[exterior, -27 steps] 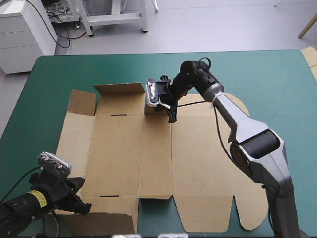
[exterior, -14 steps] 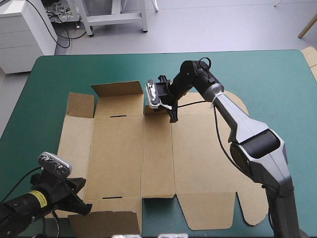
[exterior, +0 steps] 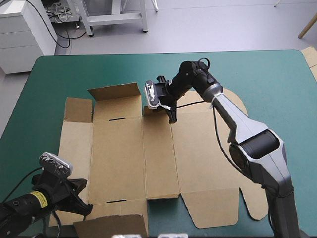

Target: Fold the box

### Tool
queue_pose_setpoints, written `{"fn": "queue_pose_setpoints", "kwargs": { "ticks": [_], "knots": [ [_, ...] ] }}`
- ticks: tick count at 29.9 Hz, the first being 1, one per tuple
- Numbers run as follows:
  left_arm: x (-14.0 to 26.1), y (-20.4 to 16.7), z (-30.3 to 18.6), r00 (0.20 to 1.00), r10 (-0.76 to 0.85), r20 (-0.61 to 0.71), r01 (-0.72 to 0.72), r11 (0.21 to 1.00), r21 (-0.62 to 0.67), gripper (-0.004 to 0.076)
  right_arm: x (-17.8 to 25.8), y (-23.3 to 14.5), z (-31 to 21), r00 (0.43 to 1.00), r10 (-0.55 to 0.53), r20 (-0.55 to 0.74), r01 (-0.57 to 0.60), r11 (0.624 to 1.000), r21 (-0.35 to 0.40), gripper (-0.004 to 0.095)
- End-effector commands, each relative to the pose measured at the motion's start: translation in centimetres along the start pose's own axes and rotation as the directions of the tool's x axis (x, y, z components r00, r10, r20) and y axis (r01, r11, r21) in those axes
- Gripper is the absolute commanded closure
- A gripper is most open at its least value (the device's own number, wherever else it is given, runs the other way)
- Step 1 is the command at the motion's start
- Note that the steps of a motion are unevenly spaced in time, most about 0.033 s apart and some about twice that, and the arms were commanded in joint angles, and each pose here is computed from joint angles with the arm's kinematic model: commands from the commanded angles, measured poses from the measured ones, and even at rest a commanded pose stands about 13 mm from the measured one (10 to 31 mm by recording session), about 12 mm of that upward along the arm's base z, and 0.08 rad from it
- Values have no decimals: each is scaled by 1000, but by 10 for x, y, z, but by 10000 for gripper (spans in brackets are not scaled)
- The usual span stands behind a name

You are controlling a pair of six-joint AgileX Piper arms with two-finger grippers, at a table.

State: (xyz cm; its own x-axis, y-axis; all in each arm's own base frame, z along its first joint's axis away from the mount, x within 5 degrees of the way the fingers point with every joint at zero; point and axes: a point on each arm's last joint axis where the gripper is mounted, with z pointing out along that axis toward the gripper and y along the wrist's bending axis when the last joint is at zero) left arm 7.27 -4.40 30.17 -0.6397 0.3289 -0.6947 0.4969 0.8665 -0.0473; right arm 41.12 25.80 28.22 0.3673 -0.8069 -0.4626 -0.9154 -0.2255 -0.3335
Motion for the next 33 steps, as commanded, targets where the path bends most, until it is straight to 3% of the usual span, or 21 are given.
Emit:
{"fn": "queue_pose_setpoints", "kwargs": {
  "ticks": [1,4,9,12,18,24,31,33],
  "knots": [
    [-12,-2,-8,996,-10,83,9,1000,18,731,-22,-5,-38,998,-24,67,17,995,98,888],
    [-12,-2,-8,997,-10,75,9,1000,18,731,-22,-5,-38,997,-26,66,19,995,98,740],
    [-10,-2,-7,998,-10,58,9,1000,19,731,-23,-5,-41,997,-27,68,20,994,104,368],
    [-10,-2,-7,998,-10,56,9,1000,19,731,-28,-4,-52,996,31,81,-40,992,119,284],
    [-10,-2,-7,998,-7,56,6,1000,15,731,-42,0,-90,981,163,107,-180,967,181,306],
    [-10,-2,-7,998,-7,56,6,1000,15,731,-47,6,-125,935,342,91,-353,898,263,484],
    [-10,-2,-7,998,0,60,-1,1000,15,731,-39,9,-153,844,534,48,-505,763,404,811],
    [-10,-2,-7,998,0,60,-1,1000,15,731,-36,9,-161,807,589,48,-543,707,452,908]
  ]
}}
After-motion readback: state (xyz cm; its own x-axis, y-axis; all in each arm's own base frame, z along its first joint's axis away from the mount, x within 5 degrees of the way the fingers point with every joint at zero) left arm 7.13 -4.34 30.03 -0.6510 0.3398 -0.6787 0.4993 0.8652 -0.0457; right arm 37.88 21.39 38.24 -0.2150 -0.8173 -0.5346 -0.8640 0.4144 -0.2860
